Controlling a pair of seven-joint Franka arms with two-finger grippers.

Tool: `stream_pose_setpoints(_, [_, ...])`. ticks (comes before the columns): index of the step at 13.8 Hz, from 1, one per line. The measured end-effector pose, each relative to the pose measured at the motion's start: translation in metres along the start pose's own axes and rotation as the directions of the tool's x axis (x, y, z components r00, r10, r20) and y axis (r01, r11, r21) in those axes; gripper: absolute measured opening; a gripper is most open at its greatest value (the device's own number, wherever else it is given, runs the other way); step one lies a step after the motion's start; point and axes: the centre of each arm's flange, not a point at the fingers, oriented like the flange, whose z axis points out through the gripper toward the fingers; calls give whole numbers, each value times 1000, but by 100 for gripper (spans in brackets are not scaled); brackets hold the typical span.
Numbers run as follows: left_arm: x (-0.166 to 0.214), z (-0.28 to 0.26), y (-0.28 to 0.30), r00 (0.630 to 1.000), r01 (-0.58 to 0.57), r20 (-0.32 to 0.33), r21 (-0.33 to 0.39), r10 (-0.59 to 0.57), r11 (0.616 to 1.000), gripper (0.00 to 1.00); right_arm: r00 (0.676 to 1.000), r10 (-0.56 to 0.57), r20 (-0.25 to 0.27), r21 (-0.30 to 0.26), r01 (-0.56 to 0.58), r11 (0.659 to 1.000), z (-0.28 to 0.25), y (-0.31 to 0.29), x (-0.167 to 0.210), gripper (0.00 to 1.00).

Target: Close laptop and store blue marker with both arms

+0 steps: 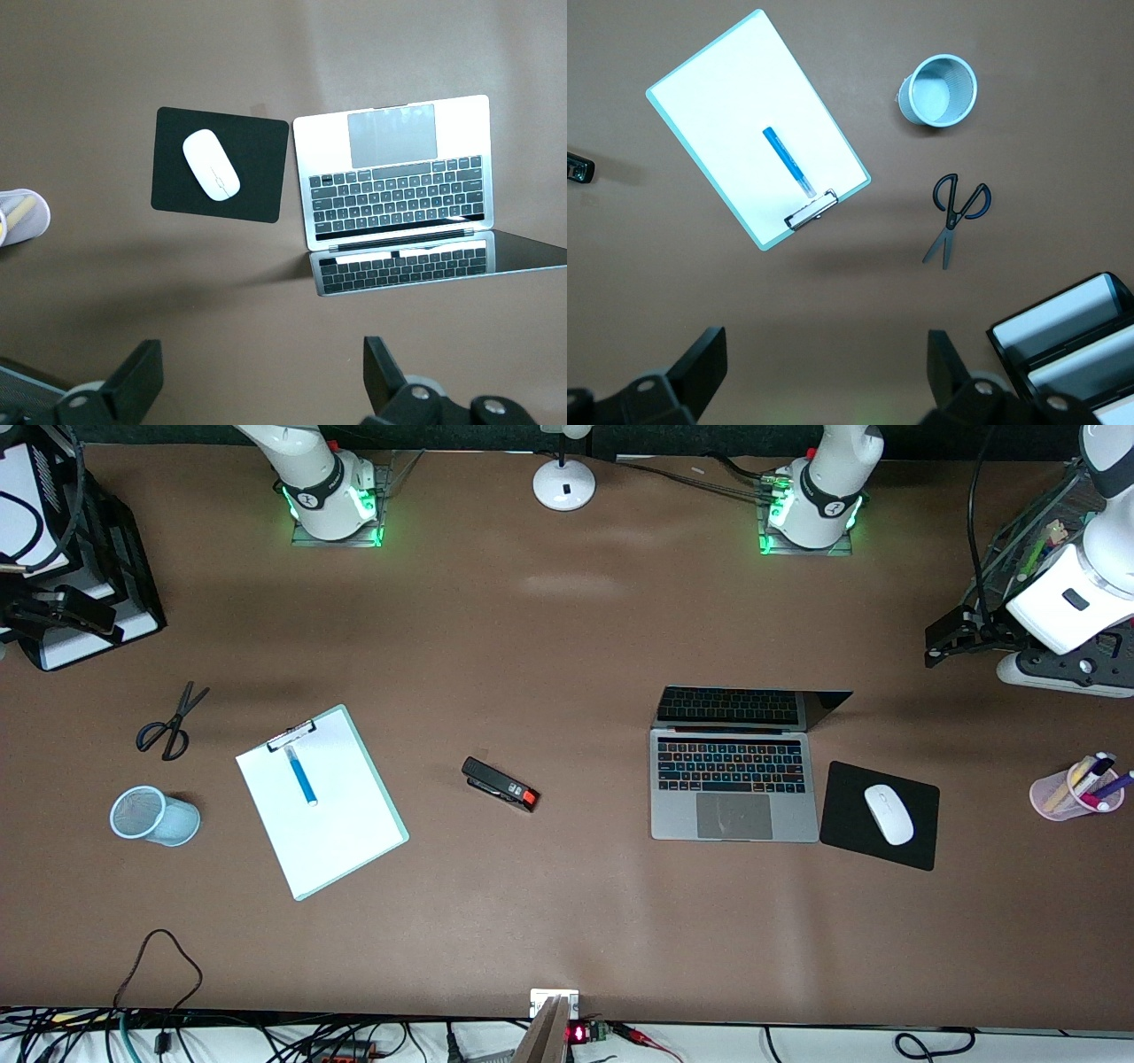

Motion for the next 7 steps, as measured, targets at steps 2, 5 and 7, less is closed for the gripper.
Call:
stream_pose_setpoints(2, [0,0,0,1000,0,0,0,0,1000,100,1000,0,4,0,0,1000,0,0,-1,100])
stream_pose_setpoints(5, [0,0,0,1000,0,0,0,0,1000,100,1000,0,6,0,0,1000,0,0,-1,100])
stream_pose_setpoints(7, [0,0,0,1000,0,1,0,0,1000,100,1000,-4,9,0,4,1000,1,-2,0,100])
